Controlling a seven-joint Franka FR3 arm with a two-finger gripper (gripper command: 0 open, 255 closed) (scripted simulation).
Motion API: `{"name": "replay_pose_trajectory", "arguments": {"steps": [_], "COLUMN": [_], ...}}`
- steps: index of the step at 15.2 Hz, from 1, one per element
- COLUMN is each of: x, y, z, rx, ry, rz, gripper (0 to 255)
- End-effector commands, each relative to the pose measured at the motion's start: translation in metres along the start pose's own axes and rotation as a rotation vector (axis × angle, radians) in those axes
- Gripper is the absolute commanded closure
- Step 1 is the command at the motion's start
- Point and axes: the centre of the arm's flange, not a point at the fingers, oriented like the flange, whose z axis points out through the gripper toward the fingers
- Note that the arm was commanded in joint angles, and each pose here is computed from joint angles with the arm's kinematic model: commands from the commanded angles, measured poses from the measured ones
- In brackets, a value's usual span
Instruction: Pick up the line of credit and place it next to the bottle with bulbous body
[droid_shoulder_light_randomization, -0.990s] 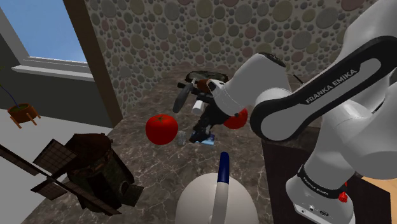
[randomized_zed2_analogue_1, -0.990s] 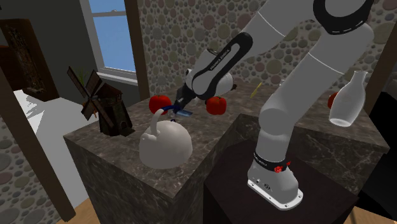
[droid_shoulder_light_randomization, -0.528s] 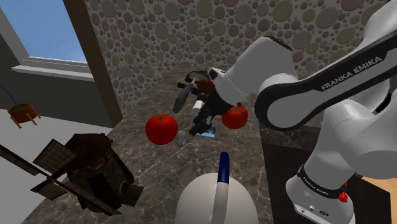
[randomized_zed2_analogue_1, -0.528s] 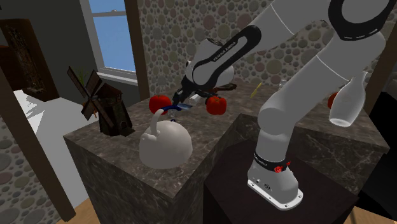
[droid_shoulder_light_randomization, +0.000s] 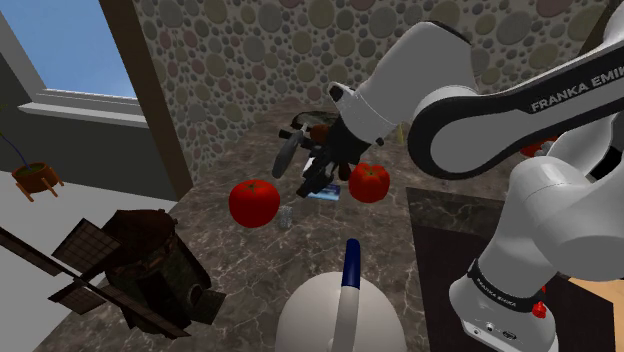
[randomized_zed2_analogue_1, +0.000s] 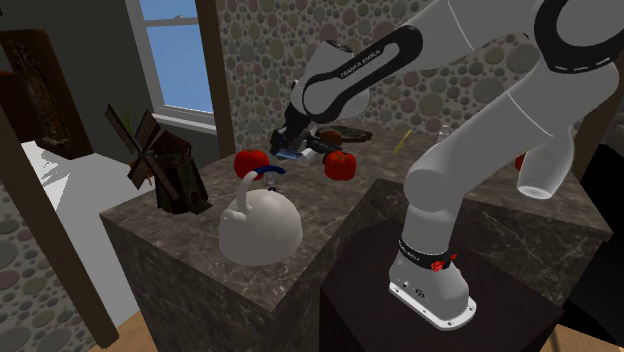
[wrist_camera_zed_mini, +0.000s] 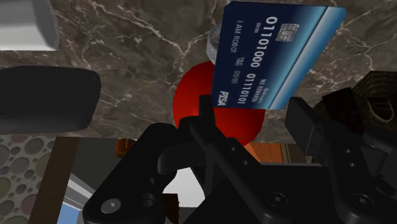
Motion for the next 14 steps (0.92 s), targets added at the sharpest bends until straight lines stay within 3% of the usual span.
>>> {"name": "replay_pose_trajectory", "arguments": {"steps": [1, 14], "x": [0.005, 0.043], "y": [0.0, 0.0], "z": [-0.009, -0.067], "rx": [0.0, 0.0], "ry": [-0.001, -0.001], "rz": [0.0, 0.0], "gripper": [255, 255]}}
